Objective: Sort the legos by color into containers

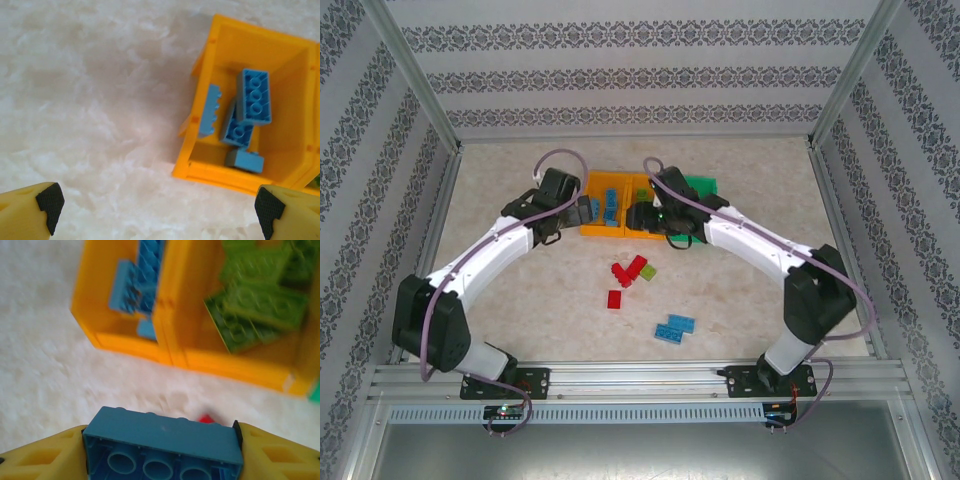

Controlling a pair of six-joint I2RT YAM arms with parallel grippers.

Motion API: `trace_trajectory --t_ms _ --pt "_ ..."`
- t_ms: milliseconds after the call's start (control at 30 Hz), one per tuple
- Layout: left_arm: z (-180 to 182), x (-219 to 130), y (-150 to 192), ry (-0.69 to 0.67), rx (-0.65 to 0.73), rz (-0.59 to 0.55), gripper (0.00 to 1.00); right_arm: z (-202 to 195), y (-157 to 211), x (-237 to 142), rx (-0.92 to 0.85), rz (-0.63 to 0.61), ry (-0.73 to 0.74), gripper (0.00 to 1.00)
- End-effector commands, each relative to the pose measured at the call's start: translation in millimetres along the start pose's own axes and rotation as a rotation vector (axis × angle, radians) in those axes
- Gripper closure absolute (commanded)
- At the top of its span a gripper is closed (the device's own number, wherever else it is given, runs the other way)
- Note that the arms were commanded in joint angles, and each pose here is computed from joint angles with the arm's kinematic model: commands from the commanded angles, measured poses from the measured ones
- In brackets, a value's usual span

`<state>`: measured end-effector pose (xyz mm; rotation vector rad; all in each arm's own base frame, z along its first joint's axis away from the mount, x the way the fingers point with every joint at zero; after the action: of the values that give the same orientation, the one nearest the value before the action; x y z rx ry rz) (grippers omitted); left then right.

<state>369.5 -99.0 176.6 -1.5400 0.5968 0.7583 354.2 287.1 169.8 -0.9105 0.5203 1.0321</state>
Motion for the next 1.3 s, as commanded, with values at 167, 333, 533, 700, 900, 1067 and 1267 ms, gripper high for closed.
trace_trajectory --t_ms 167,333,533,700,900,1067,1267 --pt "26.2 -14.9 31.5 -0.030 -0.081 0.019 0.00 50.4 -49.6 47.7 -0.173 0.005 -0.150 0.42" --pt "32.4 -18.0 52.9 -0.025 -0.114 0.053 0.00 58.0 -64.4 78.5 -0.179 0.029 -0.173 0.42" --pt "40.8 -22.1 73.7 -0.031 -0.136 0.079 0.00 51.5 -77.7 109.1 -0.138 0.059 -0.152 0.41" --pt "45.8 -27.2 80.4 -0.034 -0.159 0.078 0.00 38.2 -79.3 123.4 -0.094 0.092 -0.118 0.35" --pt "35.9 -32.5 78.8 -0.001 -0.127 0.064 0.00 41.7 -76.5 123.1 -0.103 0.109 -0.152 0.18" --pt "8.4 -32.2 86.1 0.023 -0.002 0.061 0.00 53.7 -78.6 105.5 -0.131 0.078 -0.206 0.08" --pt "-18.7 -26.4 102.6 0.060 0.074 0.089 0.00 58.2 -74.8 67.5 -0.203 0.034 -0.231 0.06"
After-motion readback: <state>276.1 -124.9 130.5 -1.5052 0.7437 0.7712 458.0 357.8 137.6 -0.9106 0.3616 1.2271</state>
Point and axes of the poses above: each hand's point on the last joint's axis, 136 mm out from that joint toward the fingers, its own x axis out along the fingers, its own z axis along the line the jaws close on, y = z × x, the point moved 1 cm from there along -x, back along the fingers, and after that the axes turned 7 degrees about x, right-handed, at the moved point
